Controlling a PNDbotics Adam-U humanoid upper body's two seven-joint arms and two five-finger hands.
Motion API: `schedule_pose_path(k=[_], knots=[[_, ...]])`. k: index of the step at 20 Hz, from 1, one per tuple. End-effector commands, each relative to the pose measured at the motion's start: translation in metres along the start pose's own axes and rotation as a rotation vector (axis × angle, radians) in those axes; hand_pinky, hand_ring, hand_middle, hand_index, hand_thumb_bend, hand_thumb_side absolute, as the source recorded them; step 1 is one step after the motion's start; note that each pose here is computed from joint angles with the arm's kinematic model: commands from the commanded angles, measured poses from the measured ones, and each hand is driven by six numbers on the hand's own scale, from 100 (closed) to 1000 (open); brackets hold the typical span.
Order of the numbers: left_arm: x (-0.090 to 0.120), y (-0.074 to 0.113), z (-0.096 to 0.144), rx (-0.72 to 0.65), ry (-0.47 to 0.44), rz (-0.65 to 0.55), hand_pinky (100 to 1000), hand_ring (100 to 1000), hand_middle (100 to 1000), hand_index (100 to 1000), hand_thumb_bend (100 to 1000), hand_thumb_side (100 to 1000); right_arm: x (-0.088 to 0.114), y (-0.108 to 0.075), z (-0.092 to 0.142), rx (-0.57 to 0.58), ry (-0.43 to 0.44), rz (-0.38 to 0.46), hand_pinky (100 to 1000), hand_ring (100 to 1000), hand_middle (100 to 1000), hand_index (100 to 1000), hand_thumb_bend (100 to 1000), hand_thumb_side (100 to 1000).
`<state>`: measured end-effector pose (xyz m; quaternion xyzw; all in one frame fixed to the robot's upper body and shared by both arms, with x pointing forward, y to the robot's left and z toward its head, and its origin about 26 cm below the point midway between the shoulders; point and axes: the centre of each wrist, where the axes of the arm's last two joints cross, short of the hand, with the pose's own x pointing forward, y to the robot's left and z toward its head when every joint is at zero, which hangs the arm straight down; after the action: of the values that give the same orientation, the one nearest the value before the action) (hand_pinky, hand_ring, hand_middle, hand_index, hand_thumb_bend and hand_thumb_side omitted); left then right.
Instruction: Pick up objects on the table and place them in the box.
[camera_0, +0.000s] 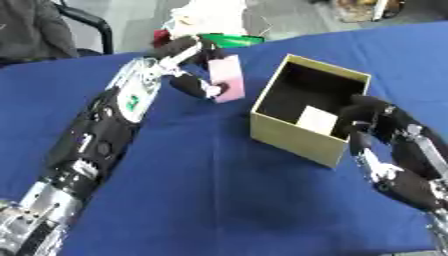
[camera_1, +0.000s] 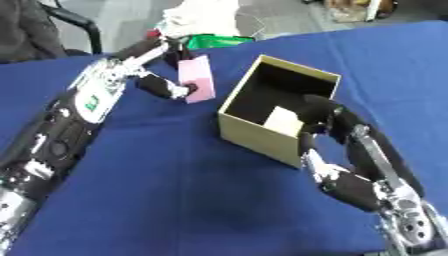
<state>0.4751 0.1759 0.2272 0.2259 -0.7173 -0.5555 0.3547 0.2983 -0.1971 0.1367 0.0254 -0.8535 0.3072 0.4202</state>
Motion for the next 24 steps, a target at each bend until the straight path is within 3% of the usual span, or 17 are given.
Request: schedule_pose_path(k=[1,11,19,24], knots=[[0.029,0.017,-0.016,0.023,-0.091,-0.054,701,616,565,743,382,313,0.004,-0.001,-0.003,0.010,-0.019,0.007,734,800,743,906,100,420],[0.074,-0.013,-0.047,-0.069,-0.241,-0.065,702,626,577,751,384,335,0.006,0.001,-0.007,0.034,-0.035,-0.004,734,801,743,906,100,421],[0.080,-0.032,-0.051,-0.141,-0.290,-0.030,711,665,630,817,408,367,0.005,0.002,-0.007,0.043,-0.031,-0.006,735,801,742,900,100,429],[0.080,-0.034,-0.051,-0.173,-0.310,-0.031,736,715,721,867,501,413,0.004,0.002,-0.007,0.045,-0.031,-0.004,735,801,742,895,100,431]])
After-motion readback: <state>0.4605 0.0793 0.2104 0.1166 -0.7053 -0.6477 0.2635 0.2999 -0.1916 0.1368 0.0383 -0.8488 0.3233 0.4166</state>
